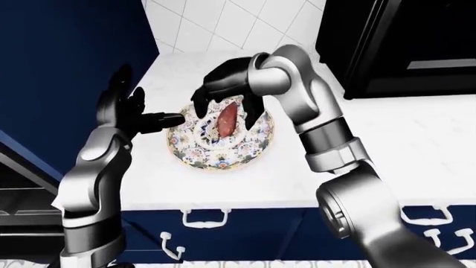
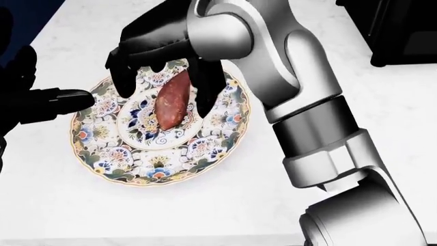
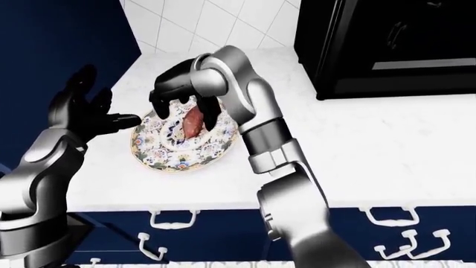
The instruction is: Place the sweet potato on the top rack of the oven.
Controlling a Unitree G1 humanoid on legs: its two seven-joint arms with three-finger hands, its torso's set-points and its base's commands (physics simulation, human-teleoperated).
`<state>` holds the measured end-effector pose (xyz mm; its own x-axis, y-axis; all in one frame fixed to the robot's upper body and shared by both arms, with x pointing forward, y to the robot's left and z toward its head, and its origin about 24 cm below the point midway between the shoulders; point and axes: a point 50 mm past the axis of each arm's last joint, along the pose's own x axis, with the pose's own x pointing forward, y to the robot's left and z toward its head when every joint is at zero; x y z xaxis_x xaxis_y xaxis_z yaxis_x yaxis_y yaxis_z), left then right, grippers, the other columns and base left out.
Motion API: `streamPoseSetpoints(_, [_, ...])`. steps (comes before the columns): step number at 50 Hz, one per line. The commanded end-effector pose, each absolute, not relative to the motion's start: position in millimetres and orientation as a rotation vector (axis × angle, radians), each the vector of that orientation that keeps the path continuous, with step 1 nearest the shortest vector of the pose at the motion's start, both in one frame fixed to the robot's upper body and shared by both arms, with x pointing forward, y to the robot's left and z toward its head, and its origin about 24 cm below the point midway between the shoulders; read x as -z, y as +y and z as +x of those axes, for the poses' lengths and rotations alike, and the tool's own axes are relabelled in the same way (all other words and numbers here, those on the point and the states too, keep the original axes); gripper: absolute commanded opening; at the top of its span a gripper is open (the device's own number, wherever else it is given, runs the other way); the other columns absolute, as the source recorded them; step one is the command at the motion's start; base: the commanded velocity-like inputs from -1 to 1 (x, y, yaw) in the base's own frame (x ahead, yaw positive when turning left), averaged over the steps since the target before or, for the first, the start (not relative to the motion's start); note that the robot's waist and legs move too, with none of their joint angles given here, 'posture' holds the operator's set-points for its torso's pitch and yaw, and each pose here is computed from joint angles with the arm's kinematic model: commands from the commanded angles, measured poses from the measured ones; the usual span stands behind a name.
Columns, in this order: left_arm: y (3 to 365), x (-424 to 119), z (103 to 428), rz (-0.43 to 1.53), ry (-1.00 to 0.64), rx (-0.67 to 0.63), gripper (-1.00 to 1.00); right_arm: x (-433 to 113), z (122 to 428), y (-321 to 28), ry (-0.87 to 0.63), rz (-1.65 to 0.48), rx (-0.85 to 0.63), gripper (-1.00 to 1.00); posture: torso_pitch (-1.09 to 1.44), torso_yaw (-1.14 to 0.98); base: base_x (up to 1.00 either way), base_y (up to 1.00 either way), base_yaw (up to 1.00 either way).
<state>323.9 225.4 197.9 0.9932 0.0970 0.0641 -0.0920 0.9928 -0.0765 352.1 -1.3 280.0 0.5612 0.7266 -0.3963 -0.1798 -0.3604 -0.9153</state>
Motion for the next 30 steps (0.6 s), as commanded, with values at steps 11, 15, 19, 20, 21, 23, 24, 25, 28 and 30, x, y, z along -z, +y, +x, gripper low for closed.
streamPoseSetpoints(11, [227,-219,321,-0.064,-0.166,-0.095,1.00,-295,353,4,-0.574,-1.714,-0.912,0.25,0.00,0.00,0.00,0.00,0.00])
streamPoseSetpoints(15, [226,-218,321,-0.064,-0.164,-0.094,1.00,-293,356,4,-0.580,-1.731,-0.893,0.25,0.00,0.00,0.00,0.00,0.00])
streamPoseSetpoints(19, [226,-218,320,-0.062,-0.163,-0.094,1.00,-290,356,6,-0.589,-1.726,-0.892,0.25,0.00,0.00,0.00,0.00,0.00])
streamPoseSetpoints(20, [226,-217,320,-0.062,-0.162,-0.093,1.00,-289,357,6,-0.587,-1.726,-0.892,0.26,0.00,0.00,0.00,0.00,0.00])
streamPoseSetpoints(21, [226,-217,320,-0.063,-0.162,-0.092,1.00,-289,358,6,-0.585,-1.725,-0.891,0.26,0.00,0.00,0.00,0.00,0.00])
streamPoseSetpoints(23, [226,-217,320,-0.064,-0.163,-0.091,1.00,-288,357,7,-0.583,-1.723,-0.893,0.27,0.00,0.00,0.00,0.00,0.00])
streamPoseSetpoints(24, [226,-217,320,-0.064,-0.163,-0.092,1.00,-285,358,7,-0.582,-1.722,-0.894,0.27,0.00,0.00,0.00,0.00,0.00])
streamPoseSetpoints(25, [226,-218,320,-0.064,-0.163,-0.092,1.00,-284,359,8,-0.582,-1.723,-0.893,0.29,0.00,0.00,0.00,0.00,0.00])
streamPoseSetpoints(28, [227,-216,319,-0.065,-0.162,-0.096,1.00,-283,361,10,-0.587,-1.720,-0.892,0.27,0.00,0.00,0.00,0.00,0.00])
streamPoseSetpoints(30, [227,-216,319,-0.066,-0.161,-0.097,1.00,-282,361,12,-0.588,-1.721,-0.895,0.27,0.00,0.00,0.00,0.00,0.00])
